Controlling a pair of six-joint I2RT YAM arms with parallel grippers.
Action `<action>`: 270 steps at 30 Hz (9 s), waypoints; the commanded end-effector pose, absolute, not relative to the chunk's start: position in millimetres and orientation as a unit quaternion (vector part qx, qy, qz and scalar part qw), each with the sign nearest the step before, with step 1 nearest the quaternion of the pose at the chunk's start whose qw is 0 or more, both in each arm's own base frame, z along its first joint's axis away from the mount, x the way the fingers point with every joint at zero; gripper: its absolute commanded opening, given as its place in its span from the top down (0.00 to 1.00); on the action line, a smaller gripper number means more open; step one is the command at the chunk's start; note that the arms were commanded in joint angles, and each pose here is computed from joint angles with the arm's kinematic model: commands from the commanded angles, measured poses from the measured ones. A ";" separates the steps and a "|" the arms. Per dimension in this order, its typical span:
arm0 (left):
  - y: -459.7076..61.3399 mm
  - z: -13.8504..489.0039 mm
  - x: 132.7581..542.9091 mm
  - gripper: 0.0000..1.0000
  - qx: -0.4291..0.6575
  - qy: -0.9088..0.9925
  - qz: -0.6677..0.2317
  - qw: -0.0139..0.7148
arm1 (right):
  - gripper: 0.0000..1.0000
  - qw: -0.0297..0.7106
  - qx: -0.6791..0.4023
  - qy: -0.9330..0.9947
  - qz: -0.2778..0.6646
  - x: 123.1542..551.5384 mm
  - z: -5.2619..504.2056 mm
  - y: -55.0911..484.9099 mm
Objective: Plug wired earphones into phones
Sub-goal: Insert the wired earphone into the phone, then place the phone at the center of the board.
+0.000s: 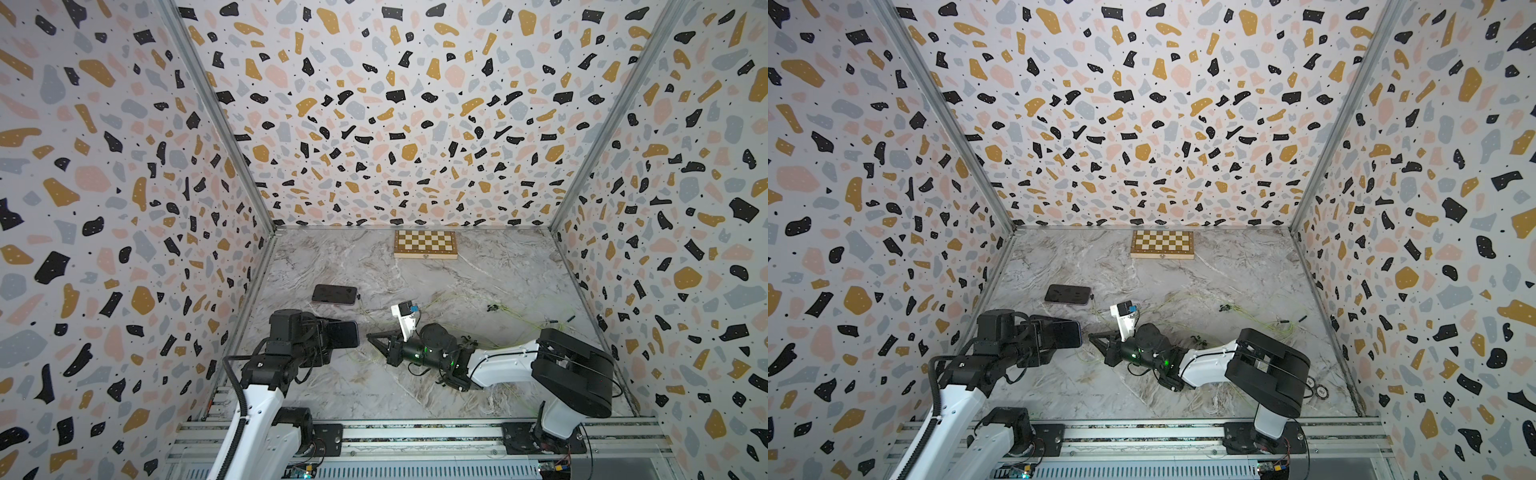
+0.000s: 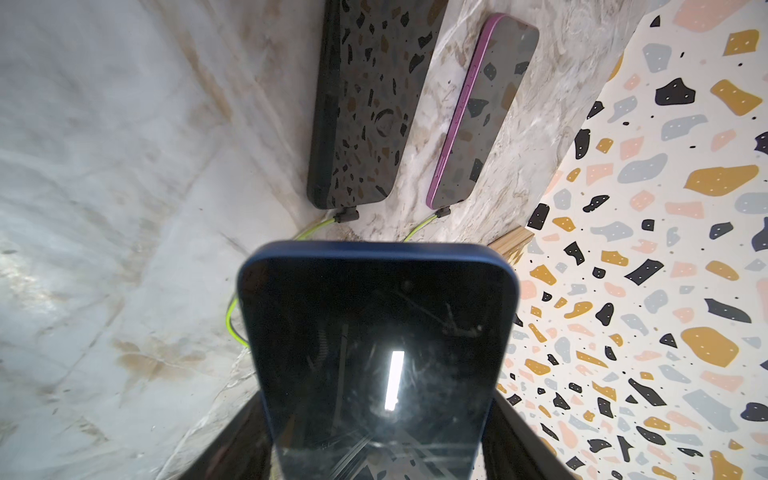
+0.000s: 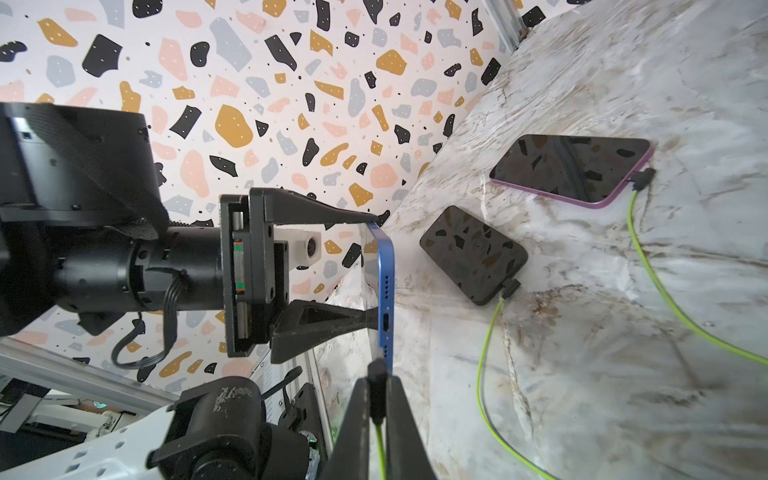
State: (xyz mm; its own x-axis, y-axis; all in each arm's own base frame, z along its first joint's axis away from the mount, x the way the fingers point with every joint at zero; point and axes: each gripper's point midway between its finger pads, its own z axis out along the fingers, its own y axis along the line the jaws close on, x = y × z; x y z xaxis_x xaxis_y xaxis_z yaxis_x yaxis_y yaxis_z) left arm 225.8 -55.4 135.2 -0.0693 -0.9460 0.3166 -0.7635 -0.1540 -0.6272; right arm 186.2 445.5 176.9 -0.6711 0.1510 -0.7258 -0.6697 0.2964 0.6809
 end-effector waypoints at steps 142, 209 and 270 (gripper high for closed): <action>-78.0 174.4 221.0 0.42 -0.620 0.650 -0.421 0.124 | 1.00 0.351 -0.242 0.670 0.608 165.8 203.7 476.3; -88.3 202.1 229.4 0.42 -0.580 0.656 -0.461 0.142 | 1.00 0.338 -0.280 0.641 0.630 160.9 215.1 469.3; 6.8 35.2 166.8 0.40 -0.708 0.685 -0.063 0.158 | 0.19 0.553 -0.143 0.778 0.260 248.8 240.2 214.4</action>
